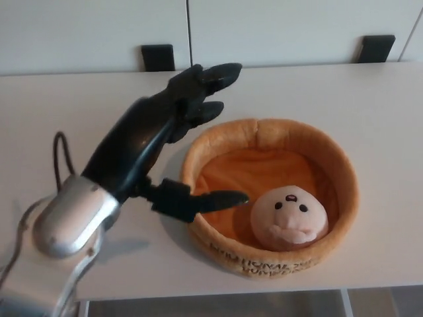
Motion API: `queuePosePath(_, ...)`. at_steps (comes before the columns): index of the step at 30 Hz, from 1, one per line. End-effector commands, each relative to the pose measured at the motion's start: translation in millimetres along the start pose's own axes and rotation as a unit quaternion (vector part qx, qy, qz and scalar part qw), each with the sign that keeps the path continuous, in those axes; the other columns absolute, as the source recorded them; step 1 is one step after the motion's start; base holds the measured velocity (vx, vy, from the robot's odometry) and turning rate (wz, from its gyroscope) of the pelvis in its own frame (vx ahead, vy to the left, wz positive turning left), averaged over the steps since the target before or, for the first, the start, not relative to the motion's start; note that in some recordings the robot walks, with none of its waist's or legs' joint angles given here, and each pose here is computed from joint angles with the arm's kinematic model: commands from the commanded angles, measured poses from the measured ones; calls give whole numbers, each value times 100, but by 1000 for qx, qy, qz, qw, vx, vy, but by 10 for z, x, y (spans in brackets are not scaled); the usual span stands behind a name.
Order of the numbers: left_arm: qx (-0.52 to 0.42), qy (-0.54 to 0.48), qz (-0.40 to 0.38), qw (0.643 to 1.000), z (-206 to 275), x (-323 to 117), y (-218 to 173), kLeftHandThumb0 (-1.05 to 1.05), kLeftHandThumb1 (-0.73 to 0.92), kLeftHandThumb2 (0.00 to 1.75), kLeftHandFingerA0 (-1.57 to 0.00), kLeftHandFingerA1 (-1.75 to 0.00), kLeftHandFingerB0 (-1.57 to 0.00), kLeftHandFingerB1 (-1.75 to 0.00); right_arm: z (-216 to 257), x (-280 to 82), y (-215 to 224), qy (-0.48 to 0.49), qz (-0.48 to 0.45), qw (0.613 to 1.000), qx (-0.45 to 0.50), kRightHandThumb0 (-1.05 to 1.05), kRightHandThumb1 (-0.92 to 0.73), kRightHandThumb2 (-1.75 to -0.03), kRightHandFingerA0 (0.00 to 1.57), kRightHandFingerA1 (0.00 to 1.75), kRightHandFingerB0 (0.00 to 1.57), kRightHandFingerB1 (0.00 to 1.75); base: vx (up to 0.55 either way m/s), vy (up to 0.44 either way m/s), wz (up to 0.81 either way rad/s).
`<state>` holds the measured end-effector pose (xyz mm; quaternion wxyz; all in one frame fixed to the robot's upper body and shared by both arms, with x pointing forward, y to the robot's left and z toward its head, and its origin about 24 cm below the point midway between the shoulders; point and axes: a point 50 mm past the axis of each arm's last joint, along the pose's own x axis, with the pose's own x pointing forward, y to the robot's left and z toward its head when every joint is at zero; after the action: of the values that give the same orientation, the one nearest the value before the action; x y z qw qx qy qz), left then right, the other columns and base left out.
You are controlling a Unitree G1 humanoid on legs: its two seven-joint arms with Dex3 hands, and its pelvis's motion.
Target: The robot walks towards a table in front, picks a dumpling toy with left hand and puts it in an orange round plate
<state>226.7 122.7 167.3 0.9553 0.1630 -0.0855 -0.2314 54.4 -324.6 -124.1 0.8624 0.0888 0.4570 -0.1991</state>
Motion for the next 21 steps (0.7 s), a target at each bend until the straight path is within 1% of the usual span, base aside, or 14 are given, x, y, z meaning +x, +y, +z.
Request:
queuePosePath(1, -14, -96, -43, 994, 262, -917, 146, -13, 5, 73, -28, -60, -25, -58, -61, -69, -169, 14, -24, 1000, -7, 0, -52, -90, 35, 59, 26, 53, 0, 0, 0)
queuePosePath(2, -16, -92, -45, 995, 250, -1013, 169, -13, 5, 73, -28, -60, -25, -58, -76, -76, -173, 15, -23, 1000, -6, 0, -52, -90, 35, 59, 26, 53, 0, 0, 0)
queuePosePath(3, -23, -67, -43, 997, 207, -1192, 211, -33, 25, 54, -45, -47, -39, -37, -87, -75, -178, 20, -25, 999, -5, -2, -51, -90, 35, 59, 26, 53, 0, 0, 0)
queuePosePath(5, -11, -35, -34, 999, 154, -1349, 253, -44, 23, 53, -50, -46, -48, -40, -107, -77, -181, 24, -27, 999, -6, 0, -51, -89, 36, 60, 27, 54, 0, 0, 0)
queuePosePath(8, 10, 46, -31, 998, -3, -1658, 331, -40, 27, 49, -56, -46, -54, -41, -150, -91, -184, 27, -28, 999, -8, 2, -51, -90, 34, 59, 26, 53, 0, 0, 0)
queuePosePath(10, 11, 110, -38, 993, -170, -1857, 384, -41, 26, 58, -63, -51, -58, -46, -172, -107, -193, 27, -25, 999, -11, 3, -50, -90, 34, 60, 27, 54, 0, 0, 0)
queuePosePath(11, 5, 200, -50, 978, -406, -2080, 426, -36, 30, 55, -80, -53, -68, -48, -195, -120, -213, 30, -30, 999, -13, 2, -49, -88, 37, 60, 28, 55, 0, 0, 0)
queuePosePath(12, 3, 220, -54, 974, -455, -2134, 432, -36, 30, 55, -80, -53, -68, -48, -199, -122, -218, 31, -31, 999, -13, 2, -49, -88, 37, 60, 28, 55, 0, 0, 0)
queuePosePath(13, -9, 279, -57, 959, -675, -2303, 451, -36, 32, 56, -103, -62, -68, -49, -215, -130, -228, 36, -37, 999, -14, 1, -51, -89, 37, 60, 29, 55, 0, 0, 0)
queuePosePath(14, -6, 310, -58, 949, -794, -2388, 451, -32, 36, 51, -90, -53, -70, -45, -226, -137, -235, 39, -39, 998, -15, 2, -53, -91, 37, 60, 28, 54, 0, 0, 0)
queuePosePath(15, -3, 329, -61, 942, -868, -2445, 447, -32, 36, 51, -90, -53, -70, -45, -233, -142, -240, 40, -40, 998, -15, 2, -53, -91, 37, 60, 28, 54, 0, 0, 0)
queuePosePath(16, 8, 360, -66, 930, -1010, -2525, 440, -40, 35, 58, -73, -54, -66, -49, -245, -149, -240, 39, -37, 998, -14, 3, -52, -90, 36, 60, 28, 55, 0, 0, 0)
queuePosePath(20, 43, 460, -90, 882, -1446, -2743, 402, -36, 41, 52, -67, -46, -65, -44, -289, -158, -241, 45, -41, 998, -3, 5, -50, -89, 36, 60, 29, 55, 0, 0, 0)
queuePosePath(21, 69, 492, -106, 861, -1561, -2785, 387, -51, 47, 55, -62, -43, -57, -40, -300, -164, -244, 46, -44, 998, -7, 4, -52, -90, 40, 62, 28, 54, 0, 0, 0)
